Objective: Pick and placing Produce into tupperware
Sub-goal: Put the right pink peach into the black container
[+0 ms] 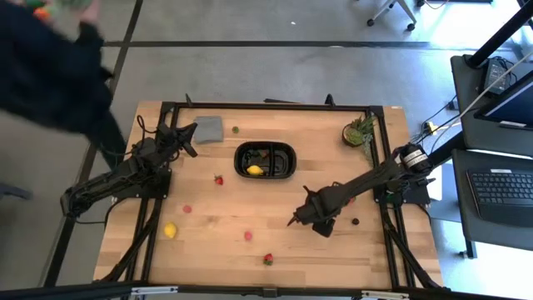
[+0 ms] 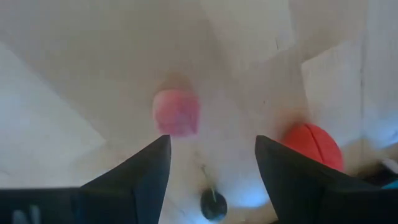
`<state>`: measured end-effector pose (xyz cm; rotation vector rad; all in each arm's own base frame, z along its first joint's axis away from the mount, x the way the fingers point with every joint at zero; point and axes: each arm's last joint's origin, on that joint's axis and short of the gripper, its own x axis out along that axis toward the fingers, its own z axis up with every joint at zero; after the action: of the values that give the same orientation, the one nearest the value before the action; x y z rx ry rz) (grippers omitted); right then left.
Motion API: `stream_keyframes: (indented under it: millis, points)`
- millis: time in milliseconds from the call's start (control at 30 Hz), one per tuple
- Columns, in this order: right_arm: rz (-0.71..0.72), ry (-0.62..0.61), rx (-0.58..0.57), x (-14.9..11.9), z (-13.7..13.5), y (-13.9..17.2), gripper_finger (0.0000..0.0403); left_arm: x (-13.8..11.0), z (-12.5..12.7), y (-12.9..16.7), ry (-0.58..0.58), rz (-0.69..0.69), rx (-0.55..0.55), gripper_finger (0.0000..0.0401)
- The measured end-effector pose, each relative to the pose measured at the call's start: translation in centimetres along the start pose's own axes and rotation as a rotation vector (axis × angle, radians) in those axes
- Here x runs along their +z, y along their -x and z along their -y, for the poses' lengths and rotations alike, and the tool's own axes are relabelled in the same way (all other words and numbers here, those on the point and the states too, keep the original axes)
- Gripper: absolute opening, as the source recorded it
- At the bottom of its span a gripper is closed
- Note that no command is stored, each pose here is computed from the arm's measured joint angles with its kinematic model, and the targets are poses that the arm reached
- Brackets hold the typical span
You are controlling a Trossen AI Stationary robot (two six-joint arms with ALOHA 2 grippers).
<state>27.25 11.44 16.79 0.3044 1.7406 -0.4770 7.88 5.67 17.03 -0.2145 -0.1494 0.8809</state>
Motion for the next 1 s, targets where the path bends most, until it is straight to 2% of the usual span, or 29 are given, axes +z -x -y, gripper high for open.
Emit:
stream_keyframes:
  millis: [600,1000]
  points:
    - [0.086,0.003,0.105,0.76,-0.85,-0.99,0.0236,0.0,0.0,0.0,0.001,0.0,0.0,0.0]
    - [0.086,0.019,0.104,0.78,-0.87,-1.03,0.0236,0.0,0.0,0.0,0.0,0.0,-0.001,0.0]
